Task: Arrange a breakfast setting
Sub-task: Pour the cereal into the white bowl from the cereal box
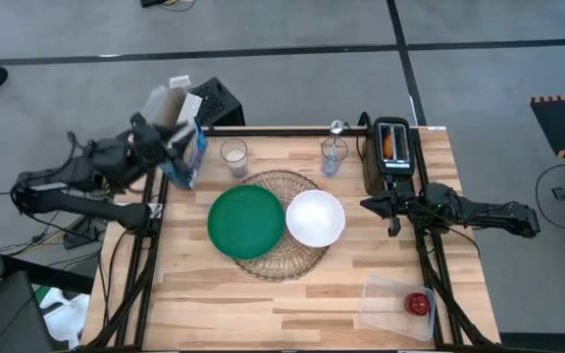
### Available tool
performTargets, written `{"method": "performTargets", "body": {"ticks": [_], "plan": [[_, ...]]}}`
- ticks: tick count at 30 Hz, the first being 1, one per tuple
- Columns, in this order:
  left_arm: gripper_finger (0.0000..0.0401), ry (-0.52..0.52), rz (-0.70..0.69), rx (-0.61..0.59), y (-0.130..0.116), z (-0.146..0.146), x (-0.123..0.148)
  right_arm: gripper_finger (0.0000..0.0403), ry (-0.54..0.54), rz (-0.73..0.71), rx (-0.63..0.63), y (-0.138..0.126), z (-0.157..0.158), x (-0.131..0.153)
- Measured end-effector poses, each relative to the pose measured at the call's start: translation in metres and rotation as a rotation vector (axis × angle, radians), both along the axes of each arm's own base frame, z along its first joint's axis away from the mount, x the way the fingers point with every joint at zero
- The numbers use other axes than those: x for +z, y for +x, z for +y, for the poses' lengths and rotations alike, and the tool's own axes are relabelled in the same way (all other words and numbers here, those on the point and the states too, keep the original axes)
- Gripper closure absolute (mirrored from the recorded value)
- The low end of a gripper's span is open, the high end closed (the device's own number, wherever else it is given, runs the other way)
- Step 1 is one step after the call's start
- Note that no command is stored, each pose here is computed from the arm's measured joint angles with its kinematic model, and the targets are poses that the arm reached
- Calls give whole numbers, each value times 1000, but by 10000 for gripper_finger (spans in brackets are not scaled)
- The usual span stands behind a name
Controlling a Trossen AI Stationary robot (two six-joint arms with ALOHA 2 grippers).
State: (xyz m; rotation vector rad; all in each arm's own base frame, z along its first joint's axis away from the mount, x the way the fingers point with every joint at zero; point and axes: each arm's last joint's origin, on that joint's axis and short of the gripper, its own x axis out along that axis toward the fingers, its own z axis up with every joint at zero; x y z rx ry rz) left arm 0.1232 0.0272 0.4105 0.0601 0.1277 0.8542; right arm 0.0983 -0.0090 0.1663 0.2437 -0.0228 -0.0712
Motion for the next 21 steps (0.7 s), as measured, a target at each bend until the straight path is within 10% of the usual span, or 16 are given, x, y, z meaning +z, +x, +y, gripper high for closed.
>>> {"method": "performTargets", "body": {"ticks": [8, 21], "plan": [[142, -272, 151, 302, -3, 46, 27, 365, 0, 0, 0, 0, 0, 0], [149, -759, 486, 394, 11, 118, 2, 365, 0, -1, 0, 0, 0, 0]]}}
